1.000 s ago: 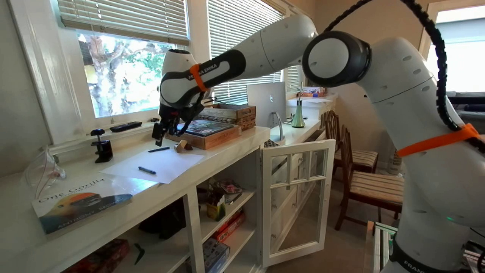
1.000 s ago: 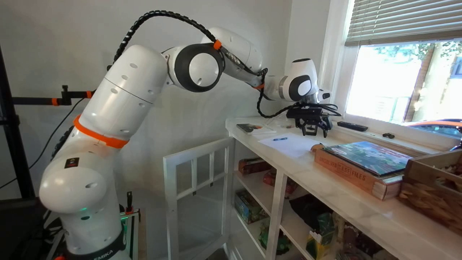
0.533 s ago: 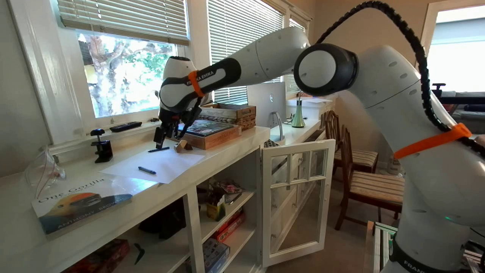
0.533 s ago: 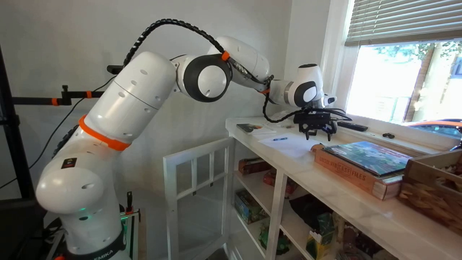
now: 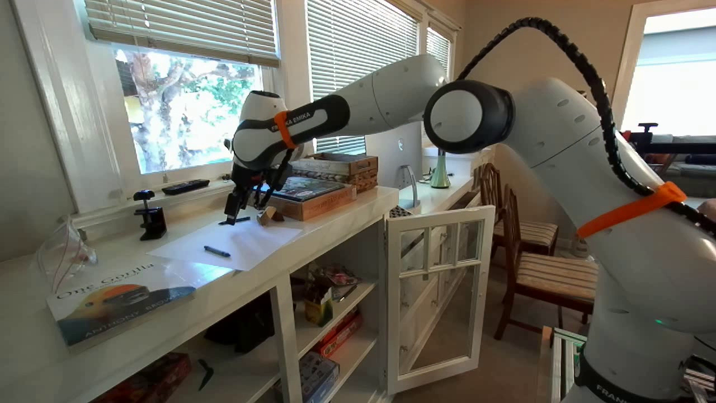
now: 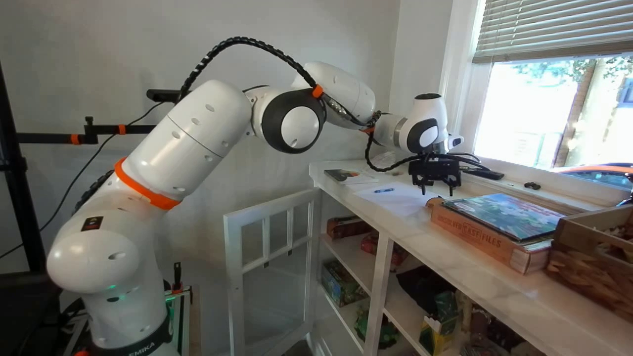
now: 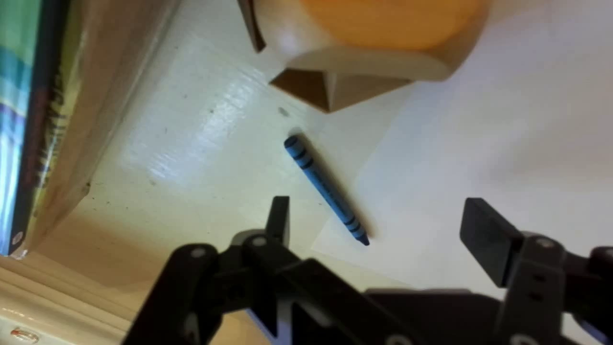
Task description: Move the crayons to the left side of the paper
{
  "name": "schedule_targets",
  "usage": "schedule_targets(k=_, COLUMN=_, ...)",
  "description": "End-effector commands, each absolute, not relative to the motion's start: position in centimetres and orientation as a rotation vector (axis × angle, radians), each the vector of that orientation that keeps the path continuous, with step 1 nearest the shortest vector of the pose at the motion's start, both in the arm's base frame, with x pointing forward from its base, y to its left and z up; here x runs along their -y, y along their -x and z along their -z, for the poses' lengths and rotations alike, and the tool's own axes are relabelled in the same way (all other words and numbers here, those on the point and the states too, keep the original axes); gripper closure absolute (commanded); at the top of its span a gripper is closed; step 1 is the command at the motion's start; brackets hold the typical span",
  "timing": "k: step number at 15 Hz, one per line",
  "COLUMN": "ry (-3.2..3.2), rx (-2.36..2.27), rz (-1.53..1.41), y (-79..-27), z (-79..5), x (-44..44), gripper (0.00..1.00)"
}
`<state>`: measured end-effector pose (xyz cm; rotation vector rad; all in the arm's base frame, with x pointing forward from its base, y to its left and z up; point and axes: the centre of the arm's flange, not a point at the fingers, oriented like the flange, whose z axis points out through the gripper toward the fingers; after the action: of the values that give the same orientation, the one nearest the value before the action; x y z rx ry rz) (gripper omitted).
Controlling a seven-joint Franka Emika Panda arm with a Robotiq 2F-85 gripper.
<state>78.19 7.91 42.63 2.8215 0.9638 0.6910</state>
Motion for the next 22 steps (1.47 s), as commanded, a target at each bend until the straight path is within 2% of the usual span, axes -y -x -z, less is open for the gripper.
schedule_targets(k=1, ry=-2.827, rx=-1.029, rz=-0.705, y=-80.5, z=-42.3, x=-7.6, gripper=0.02)
schedule_targets(k=5, ry=-2.819, rx=-1.052, rz=-0.710, y=-81.2, z=-42.0, x=-7.3, gripper=0.02)
schedule_targets(k=6, ry=-2.816, rx=-1.059, rz=-0.710, y=-81.3, z=-41.9, x=-7.3, gripper=0.10)
schedule_targets(k=7, ry=-2.817, rx=-1.063, rz=-0.708, y=-81.4, z=-41.8, x=-7.3, gripper=0.24)
schedule_targets(k=9, ry=-2.815, rx=-1.074, rz=-0.698, y=-81.5, z=-41.6, x=-7.3, gripper=0.35)
schedule_targets(k=12, ry=-2.816, rx=-1.093, rz=-0.677, y=-81.5, z=-41.2, x=-7.3, gripper=0.44)
schedule_targets(k=13, ry=-2.818, rx=-1.101, rz=-0.669, y=-81.5, z=-41.3, x=-7.3, gripper=0.52)
schedule_targets(k=14, ry=-2.818, rx=-1.109, rz=-0.660, y=-81.4, z=-41.3, x=-7.4, gripper=0.51)
schedule_targets(k=15, ry=-2.819, rx=-1.116, rz=-0.654, y=-81.4, z=-41.4, x=-7.4, gripper=0.66)
schedule_targets(k=16, ry=-2.818, rx=-1.121, rz=-0.649, y=-81.3, z=-41.4, x=-7.5, gripper=0.75)
schedule_targets(k=17, ry=-2.817, rx=-1.127, rz=-0.642, y=-81.3, z=-41.5, x=-7.6, gripper=0.78)
schedule_targets(k=19, ry=-2.812, rx=-1.135, rz=-0.633, y=-81.3, z=-41.8, x=-7.6, gripper=0.95)
schedule_targets(k=20, ry=-2.811, rx=-1.137, rz=-0.627, y=-81.3, z=-41.9, x=-7.6, gripper=1.00)
schedule_targets(k=22, ry=-2.812, rx=-1.141, rz=-0.616, y=-81.3, z=-42.0, x=-7.6, gripper=1.00)
